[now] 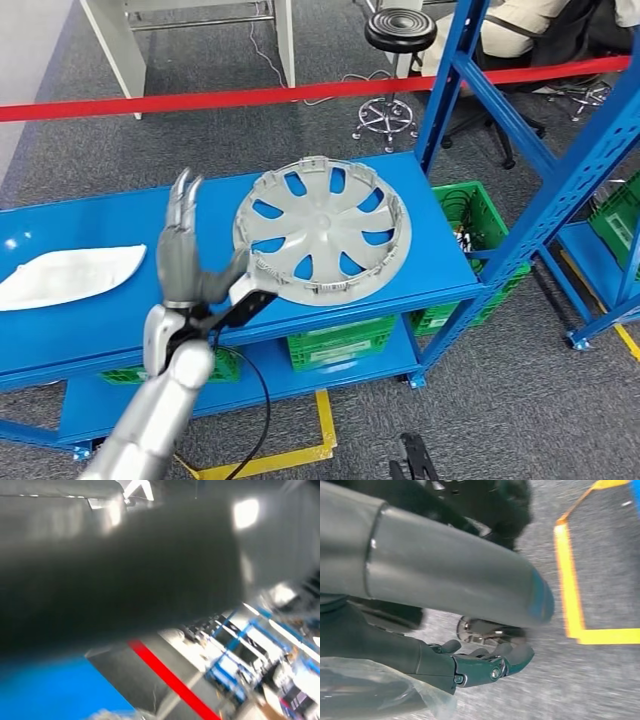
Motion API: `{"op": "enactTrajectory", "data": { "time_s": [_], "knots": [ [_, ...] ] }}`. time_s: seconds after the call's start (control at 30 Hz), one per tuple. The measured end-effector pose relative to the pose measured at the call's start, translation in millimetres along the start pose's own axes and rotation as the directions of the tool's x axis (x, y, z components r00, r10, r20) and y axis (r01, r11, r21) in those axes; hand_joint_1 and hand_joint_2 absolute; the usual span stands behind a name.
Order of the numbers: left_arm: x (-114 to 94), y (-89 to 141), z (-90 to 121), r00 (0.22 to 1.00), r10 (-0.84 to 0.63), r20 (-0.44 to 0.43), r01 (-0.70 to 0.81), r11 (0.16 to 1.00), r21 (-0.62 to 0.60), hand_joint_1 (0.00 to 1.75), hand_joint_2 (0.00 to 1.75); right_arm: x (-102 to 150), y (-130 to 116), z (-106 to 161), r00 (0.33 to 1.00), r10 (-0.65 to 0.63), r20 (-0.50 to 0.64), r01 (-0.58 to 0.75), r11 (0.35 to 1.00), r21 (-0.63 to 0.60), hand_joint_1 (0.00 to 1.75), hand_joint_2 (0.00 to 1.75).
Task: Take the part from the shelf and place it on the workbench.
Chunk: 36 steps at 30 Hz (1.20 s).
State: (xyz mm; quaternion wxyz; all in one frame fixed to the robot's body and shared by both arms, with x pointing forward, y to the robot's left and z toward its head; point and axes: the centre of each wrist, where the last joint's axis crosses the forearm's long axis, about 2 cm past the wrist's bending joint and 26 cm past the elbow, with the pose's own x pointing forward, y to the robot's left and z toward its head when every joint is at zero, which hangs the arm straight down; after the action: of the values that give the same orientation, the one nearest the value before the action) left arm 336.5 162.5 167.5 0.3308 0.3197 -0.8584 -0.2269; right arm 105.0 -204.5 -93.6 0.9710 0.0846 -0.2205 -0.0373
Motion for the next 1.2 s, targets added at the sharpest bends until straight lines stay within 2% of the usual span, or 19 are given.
{"op": "enactTrajectory", "data": {
  "time_s": [0.1, 0.2, 0.33, 0.47, 0.6, 0.73, 0.87, 1.0, 1.2],
  "knots": [
    [-22.9, -3.4, -26.1, 1.0, -0.023, -0.017, 0.022, 0.998, -0.067, 0.0, 1.75, 10.7, 4.6, -2.3, 0.998, 0.035, 0.044, -0.036, 0.999, 0.013, 0.0, 0.0],
    [-47.1, -0.5, -42.4, 0.997, -0.077, -0.025, 0.074, 0.991, -0.109, 0.0, 1.75, 13.4, 11.1, -2.8, 0.997, 0.057, 0.048, -0.058, 0.998, 0.024, 0.0, 0.0],
    [-73.7, 5.3, -47.3, 0.985, -0.152, -0.082, 0.134, 0.973, -0.189, 0.0, 1.75, 13.9, 18.8, -2.7, 0.996, 0.086, 0.032, -0.087, 0.995, 0.051, 0.0, 0.0],
    [-121.7, 30.8, -48.3, 0.947, -0.25, -0.203, 0.177, 0.931, -0.319, 0.0, 1.75, 14.5, 31.2, -2.3, 0.99, 0.139, 0.006, -0.139, 0.987, 0.082, 0.0, 0.0],
    [-160.2, 69.8, -63.8, 0.9, -0.342, -0.271, 0.235, 0.903, -0.359, 0.0, 0.0, 15.0, 43.2, -1.7, 0.988, 0.156, 0.007, -0.156, 0.983, 0.098, 0.0, 0.0],
    [-189.5, 106.5, -72.6, 0.842, -0.441, -0.31, 0.296, 0.859, -0.418, 0.0, 0.0, 16.9, 47.0, -1.7, 0.987, 0.156, 0.027, -0.158, 0.982, 0.1, 0.0, 0.0],
    [-200.2, 122.8, -74.0, 0.82, -0.468, -0.33, 0.318, 0.851, -0.419, 0.0, 0.0, 20.2, 48.5, -2.2, 0.985, 0.153, 0.084, -0.16, 0.983, 0.086, 0.0, 0.0],
    [-214.6, 134.3, -47.2, 0.812, -0.463, -0.355, 0.309, 0.858, -0.411, 0.0, 0.0, 19.9, 48.6, -2.2, 0.98, 0.114, 0.161, -0.126, 0.99, 0.065, 0.0, 0.0],
    [-227.8, 154.1, -10.6, 0.83, -0.41, -0.38, 0.261, 0.885, -0.385, 0.0, 0.0, 16.6, 48.6, -1.5, 0.981, 0.11, 0.158, -0.121, 0.991, 0.064, 0.0, 0.0]
  ]
}}
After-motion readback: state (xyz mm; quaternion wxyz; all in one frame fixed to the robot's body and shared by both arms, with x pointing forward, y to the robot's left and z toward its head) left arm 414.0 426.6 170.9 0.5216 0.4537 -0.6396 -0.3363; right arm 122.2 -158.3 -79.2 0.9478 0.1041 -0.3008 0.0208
